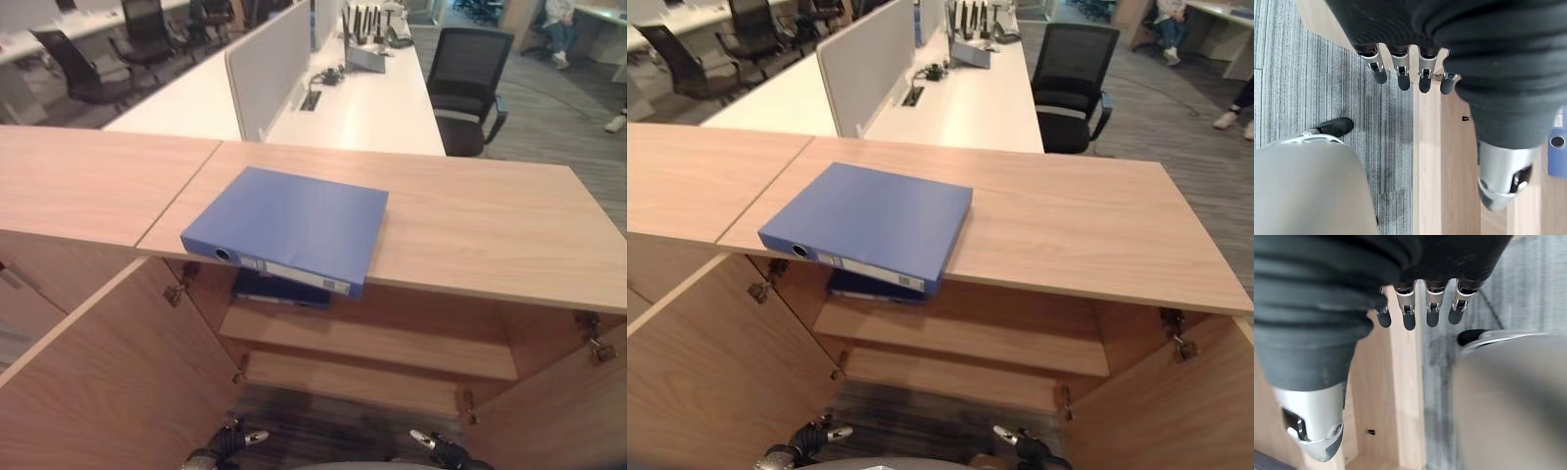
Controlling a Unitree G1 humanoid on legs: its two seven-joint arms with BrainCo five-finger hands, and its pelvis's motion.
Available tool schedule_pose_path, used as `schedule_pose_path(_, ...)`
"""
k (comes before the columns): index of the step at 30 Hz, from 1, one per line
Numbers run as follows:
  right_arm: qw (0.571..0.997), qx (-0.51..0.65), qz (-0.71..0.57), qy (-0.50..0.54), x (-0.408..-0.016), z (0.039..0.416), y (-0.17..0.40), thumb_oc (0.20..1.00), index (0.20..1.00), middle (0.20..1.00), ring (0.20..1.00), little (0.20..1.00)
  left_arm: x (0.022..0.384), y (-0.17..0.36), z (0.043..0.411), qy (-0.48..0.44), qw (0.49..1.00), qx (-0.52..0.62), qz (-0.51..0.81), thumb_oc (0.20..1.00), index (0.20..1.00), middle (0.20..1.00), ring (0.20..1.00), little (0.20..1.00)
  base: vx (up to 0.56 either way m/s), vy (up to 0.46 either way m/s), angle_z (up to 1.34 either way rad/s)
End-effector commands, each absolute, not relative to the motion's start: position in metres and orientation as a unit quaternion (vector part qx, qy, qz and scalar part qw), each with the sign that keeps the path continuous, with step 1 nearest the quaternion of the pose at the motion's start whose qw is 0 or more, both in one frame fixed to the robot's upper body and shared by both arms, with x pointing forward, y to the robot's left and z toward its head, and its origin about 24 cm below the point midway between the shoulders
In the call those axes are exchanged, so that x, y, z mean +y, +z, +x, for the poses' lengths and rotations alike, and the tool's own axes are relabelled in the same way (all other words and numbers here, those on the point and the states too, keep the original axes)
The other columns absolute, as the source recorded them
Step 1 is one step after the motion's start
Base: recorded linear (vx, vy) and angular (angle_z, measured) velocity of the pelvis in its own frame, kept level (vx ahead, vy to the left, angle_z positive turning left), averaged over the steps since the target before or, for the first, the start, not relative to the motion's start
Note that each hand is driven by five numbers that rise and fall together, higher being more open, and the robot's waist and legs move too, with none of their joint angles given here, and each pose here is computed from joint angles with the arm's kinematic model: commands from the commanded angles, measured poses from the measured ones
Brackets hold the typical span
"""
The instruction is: Put the empty folder in the office cabinet
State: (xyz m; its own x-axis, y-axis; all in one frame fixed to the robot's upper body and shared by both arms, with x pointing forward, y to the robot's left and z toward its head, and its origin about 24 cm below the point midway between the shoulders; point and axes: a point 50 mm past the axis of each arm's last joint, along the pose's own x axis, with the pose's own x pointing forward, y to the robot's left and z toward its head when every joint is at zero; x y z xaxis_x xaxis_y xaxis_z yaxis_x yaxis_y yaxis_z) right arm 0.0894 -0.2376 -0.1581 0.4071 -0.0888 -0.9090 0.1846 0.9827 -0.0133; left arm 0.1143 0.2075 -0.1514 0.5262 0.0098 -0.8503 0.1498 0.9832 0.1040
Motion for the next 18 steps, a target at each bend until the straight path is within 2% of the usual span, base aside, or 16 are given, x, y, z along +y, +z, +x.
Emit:
schedule_pose_path(1,0.858,0.507,0.043,-0.073,-0.236,0.109,-0.152,1.000,1.000,1.000,1.000,1.000,0.202,-0.103,0.190,-0.090,0.933,0.316,0.144,1.000,1.000,1.000,1.000,1.000,-0.01,-0.058,0.12)
schedule_pose_path(10,0.850,0.516,0.056,-0.088,-0.235,0.094,-0.156,1.000,1.000,1.000,1.000,1.000,0.217,-0.029,0.217,-0.104,0.951,0.132,0.260,1.000,1.000,1.000,1.000,1.000,-0.01,-0.078,0.11)
schedule_pose_path(15,0.843,0.525,0.061,-0.099,-0.231,0.081,-0.160,1.000,1.000,1.000,1.000,1.000,0.230,-0.022,0.201,-0.065,0.934,0.101,0.337,1.000,1.000,1.000,1.000,1.000,0.00,-0.085,0.05)
schedule_pose_path(18,0.842,0.526,0.059,-0.108,-0.234,0.078,-0.160,1.000,1.000,1.000,1.000,1.000,0.238,-0.024,0.190,-0.031,0.935,0.109,0.337,1.000,1.000,1.000,1.000,1.000,0.02,-0.060,0.11)
